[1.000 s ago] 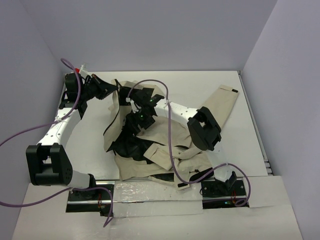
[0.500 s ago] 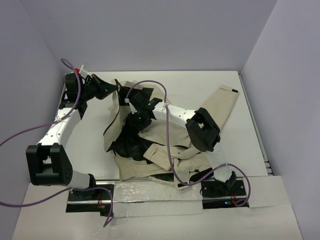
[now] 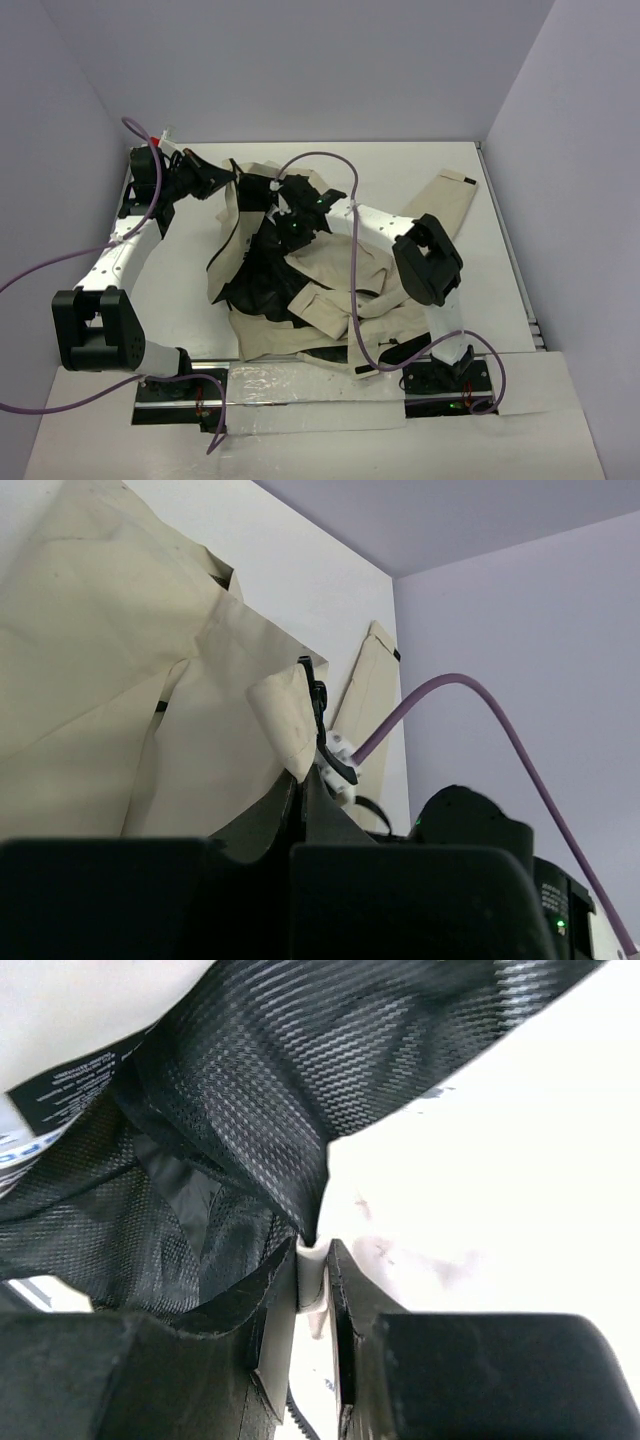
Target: Zip up the jacket
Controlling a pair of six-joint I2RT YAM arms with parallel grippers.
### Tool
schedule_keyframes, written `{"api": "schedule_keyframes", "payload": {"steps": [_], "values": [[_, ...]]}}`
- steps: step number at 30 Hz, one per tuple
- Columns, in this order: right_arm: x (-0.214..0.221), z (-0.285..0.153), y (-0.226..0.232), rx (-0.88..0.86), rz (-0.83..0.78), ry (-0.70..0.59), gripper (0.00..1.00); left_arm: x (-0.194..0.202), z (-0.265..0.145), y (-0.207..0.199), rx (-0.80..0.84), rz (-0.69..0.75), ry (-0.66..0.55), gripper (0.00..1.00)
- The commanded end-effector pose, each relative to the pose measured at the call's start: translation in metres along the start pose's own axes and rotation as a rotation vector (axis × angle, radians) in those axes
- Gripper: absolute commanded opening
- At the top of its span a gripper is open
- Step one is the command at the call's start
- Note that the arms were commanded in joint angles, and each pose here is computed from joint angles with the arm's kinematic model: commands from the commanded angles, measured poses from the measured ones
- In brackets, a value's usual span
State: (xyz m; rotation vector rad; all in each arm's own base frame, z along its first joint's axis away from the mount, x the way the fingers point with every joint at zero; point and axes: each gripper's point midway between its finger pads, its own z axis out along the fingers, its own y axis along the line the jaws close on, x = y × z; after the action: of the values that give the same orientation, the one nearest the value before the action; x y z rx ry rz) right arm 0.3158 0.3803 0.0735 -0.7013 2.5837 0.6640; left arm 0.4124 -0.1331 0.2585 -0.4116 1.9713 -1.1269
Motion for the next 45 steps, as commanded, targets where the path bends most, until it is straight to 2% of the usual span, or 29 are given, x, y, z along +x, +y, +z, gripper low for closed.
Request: {"api": "schedule_keyframes", "payload": {"steps": [1, 6, 13, 14, 17, 19, 24, 29, 31, 34, 37, 45], "values": [[-0.031, -0.034, 0.013, -0.092, 0.05, -0.111, 0.25, -0.007, -0.004, -0.01, 0.021, 0.041, -0.034, 0.0], [-0.04, -0.053, 0.024, -0.16, 0.089, -0.129, 0.26, -0.006, -0.003, -0.002, 0.0, 0.036, -0.03, 0.0], [-0.045, -0.068, 0.024, -0.167, 0.094, -0.162, 0.25, -0.006, -0.002, -0.002, 0.002, 0.036, -0.03, 0.0], [-0.046, -0.069, 0.024, -0.166, 0.099, -0.166, 0.23, -0.006, -0.002, -0.002, 0.001, 0.037, -0.031, 0.0], [-0.055, -0.077, 0.023, -0.164, 0.113, -0.204, 0.07, -0.005, -0.002, -0.002, 0.001, 0.037, -0.029, 0.0], [-0.064, -0.085, 0.023, -0.16, 0.125, -0.235, 0.0, -0.004, -0.002, -0.001, 0.001, 0.035, -0.026, 0.0], [-0.088, -0.106, 0.021, -0.177, 0.153, -0.317, 0.0, -0.003, -0.003, -0.004, 0.02, 0.05, -0.02, 0.0], [-0.115, -0.132, 0.008, -0.179, 0.221, -0.433, 0.0, 0.006, -0.001, -0.007, 0.089, 0.073, 0.012, 0.0], [-0.127, -0.14, -0.001, -0.116, 0.236, -0.483, 0.0, 0.01, 0.0, -0.007, 0.116, 0.085, 0.018, 0.0], [-0.141, -0.148, 0.0, -0.151, 0.249, -0.511, 0.0, 0.016, 0.0, -0.011, 0.165, 0.111, 0.04, 0.0], [-0.158, -0.156, 0.012, -0.226, 0.22, -0.53, 0.0, 0.032, -0.006, -0.023, 0.276, 0.156, 0.11, 0.0], [-0.169, -0.179, 0.04, -0.354, 0.074, -0.579, 0.0, 0.049, -0.026, -0.059, 0.502, 0.281, 0.188, 0.0]]}}
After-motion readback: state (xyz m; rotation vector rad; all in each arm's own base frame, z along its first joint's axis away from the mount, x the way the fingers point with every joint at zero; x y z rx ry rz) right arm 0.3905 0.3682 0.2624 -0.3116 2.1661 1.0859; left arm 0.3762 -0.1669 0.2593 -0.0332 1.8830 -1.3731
